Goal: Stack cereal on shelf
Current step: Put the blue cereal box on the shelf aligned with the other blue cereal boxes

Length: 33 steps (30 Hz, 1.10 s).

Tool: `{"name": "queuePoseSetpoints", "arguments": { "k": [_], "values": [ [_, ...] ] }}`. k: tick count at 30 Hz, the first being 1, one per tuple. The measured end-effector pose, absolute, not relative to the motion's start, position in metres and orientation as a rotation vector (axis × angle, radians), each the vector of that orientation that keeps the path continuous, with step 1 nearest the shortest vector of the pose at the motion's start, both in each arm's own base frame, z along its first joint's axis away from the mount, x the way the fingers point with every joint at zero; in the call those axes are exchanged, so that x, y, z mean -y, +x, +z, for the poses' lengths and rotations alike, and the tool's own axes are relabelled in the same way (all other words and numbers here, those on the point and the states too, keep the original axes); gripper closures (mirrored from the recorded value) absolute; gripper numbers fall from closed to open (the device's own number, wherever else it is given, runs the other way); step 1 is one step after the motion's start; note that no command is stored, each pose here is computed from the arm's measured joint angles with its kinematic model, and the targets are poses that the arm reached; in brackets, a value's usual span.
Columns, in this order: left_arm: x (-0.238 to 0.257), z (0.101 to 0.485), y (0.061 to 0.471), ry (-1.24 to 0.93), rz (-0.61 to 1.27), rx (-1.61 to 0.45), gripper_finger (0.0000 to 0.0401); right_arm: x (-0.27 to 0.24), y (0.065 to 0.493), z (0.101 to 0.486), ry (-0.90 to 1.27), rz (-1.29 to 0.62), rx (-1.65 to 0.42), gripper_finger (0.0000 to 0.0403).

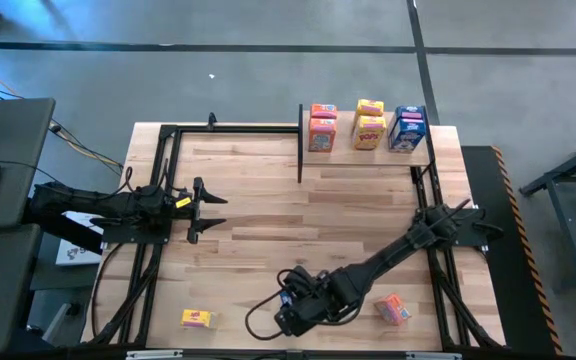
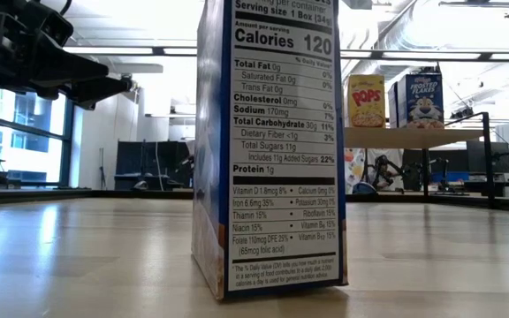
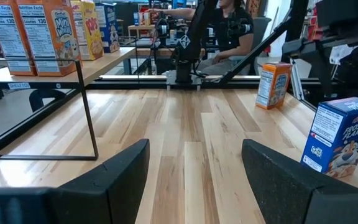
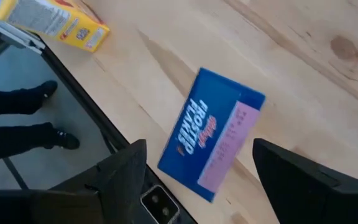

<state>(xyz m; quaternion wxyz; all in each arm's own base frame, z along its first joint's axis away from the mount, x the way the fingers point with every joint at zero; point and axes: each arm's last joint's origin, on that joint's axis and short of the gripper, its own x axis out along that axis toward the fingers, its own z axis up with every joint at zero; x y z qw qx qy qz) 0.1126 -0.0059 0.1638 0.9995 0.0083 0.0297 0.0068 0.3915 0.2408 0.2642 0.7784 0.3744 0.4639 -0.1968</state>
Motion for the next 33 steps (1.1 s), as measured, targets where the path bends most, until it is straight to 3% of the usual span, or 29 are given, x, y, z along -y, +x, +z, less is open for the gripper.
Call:
{"name": "queuePoseSetpoints", "arguments": {
  "k": [19, 33],
  "values": [
    [0.006, 0.164, 0.113, 0.017, 0.013, -0.059, 0.0155, -0.244, 0.403, 0.226, 0.795, -0.475, -1.088, 0.0118],
    [0.006, 0.164, 0.113, 0.017, 0.013, -0.059, 0.0155, -0.242, 0.401, 0.225, 0.762, -0.488, -1.115, 0.0229]
  ]
}}
